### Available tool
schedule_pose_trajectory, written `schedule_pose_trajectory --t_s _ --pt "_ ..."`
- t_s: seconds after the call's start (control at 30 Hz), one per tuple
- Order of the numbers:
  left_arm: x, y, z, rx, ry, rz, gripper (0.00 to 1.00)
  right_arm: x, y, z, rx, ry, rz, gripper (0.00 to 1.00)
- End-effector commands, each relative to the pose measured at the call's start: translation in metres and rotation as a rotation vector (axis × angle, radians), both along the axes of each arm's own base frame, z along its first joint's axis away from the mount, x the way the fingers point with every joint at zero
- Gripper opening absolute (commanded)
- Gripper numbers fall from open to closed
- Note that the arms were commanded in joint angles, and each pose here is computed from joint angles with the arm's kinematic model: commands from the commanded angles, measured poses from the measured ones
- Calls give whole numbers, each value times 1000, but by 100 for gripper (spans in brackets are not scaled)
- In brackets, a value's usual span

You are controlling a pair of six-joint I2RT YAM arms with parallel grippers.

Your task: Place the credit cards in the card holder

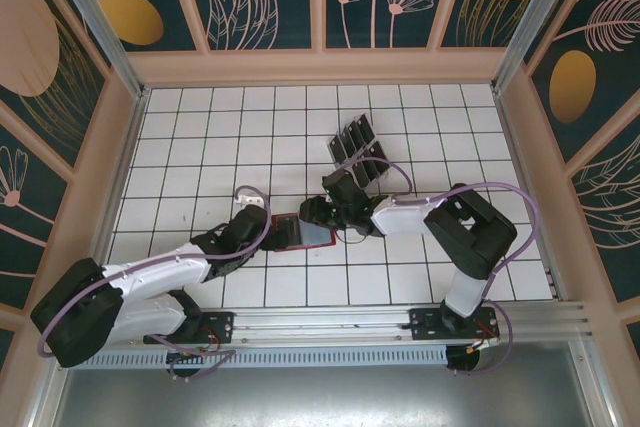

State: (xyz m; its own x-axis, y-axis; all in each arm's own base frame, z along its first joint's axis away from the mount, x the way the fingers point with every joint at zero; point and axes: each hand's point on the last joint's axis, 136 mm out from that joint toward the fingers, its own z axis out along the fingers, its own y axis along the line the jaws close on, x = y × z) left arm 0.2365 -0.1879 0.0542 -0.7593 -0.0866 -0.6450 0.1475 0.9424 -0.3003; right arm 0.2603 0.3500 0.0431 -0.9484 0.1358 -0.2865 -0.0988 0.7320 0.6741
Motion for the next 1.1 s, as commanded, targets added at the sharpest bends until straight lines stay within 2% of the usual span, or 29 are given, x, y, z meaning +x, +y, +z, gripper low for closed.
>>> schedule_pose_trajectory --t_s 0.0,0.33,0.7,1.07 --pt "-3 -15 3 -44 -12 -49 99 -7 -1 -9 4 37 -11 46" --pt "2 -42 0 -39 -12 -97 99 -7 0 -10 10 42 -13 46" --pt "7 -43 -14 11 0 -91 99 -6 0 1 29 23 -10 46" --pt "6 -24 -44 220 75 -52 94 -5 -6 26 52 -22 -31 46"
